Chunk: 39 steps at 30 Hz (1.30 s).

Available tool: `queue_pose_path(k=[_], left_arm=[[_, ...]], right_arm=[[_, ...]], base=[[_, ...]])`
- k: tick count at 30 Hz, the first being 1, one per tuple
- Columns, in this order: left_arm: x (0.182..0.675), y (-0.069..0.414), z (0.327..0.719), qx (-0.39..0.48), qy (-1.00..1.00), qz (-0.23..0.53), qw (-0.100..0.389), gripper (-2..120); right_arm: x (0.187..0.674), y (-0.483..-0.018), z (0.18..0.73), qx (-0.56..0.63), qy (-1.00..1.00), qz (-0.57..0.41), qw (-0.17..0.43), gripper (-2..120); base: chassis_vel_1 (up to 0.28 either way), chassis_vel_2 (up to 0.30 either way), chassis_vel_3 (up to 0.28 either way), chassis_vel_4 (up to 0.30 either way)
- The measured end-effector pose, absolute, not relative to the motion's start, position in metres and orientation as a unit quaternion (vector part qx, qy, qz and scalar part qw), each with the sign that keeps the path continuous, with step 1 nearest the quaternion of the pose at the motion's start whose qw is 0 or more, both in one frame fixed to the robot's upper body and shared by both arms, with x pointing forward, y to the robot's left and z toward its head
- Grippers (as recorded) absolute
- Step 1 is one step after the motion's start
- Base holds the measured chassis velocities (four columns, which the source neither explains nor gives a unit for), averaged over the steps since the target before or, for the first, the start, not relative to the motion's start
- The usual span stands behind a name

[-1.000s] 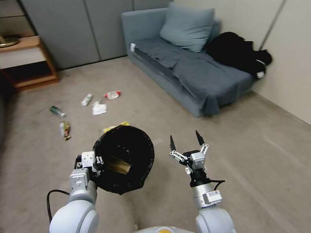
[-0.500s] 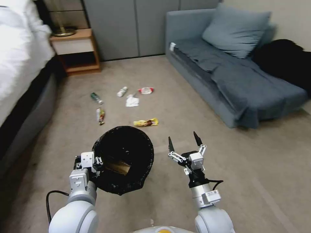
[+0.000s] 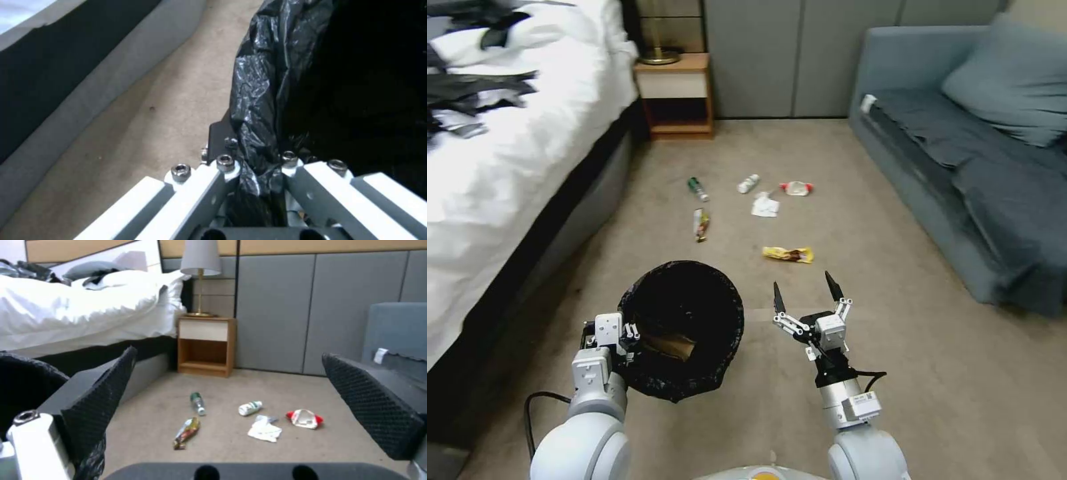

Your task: Pick up the trash bin, then pick up the garbage from the floor and place it into the trash bin.

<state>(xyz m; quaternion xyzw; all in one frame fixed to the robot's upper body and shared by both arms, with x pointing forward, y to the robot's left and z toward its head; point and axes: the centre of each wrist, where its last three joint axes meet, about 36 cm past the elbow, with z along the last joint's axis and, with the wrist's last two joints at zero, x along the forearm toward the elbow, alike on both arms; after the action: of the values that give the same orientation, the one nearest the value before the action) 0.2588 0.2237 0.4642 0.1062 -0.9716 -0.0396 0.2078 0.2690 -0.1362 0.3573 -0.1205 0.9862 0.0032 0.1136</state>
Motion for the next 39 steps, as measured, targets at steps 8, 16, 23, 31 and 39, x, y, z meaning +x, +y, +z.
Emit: queue_pose_path(k=[8,16,23,31,39], left_arm=[[0.2587,0.2235,0.4644,0.106,-0.972,-0.039,0.208,0],[0.2577,0.2233,0.4645,0.106,-0.971,-0.040,0.208,0],[0.2570,0.2231,0.4645,0.106,-0.971,-0.040,0.208,0],[0.2567,0.2234,0.4651,0.105,-0.972,-0.041,0.207,0],[0.2560,0.2246,0.4679,0.104,-0.973,-0.043,0.203,0]], right_arm=[[0.2695,-0.1368,0.3575,-0.119,0.986,0.002,0.114,100],[0.2697,-0.1378,0.3573,-0.117,0.986,-0.004,0.116,99],[0.2687,-0.1379,0.3567,-0.114,0.987,-0.004,0.114,98],[0.2673,-0.1389,0.3559,-0.114,0.987,-0.005,0.113,98],[0.2688,-0.1424,0.3549,-0.117,0.987,-0.006,0.111,98]], base=[[0.000,0.000,0.000,0.000],[0.000,0.000,0.000,0.000],[-0.047,0.052,0.050,-0.064],[-0.178,0.183,0.172,-0.172],[-0.253,0.256,0.256,-0.260]])
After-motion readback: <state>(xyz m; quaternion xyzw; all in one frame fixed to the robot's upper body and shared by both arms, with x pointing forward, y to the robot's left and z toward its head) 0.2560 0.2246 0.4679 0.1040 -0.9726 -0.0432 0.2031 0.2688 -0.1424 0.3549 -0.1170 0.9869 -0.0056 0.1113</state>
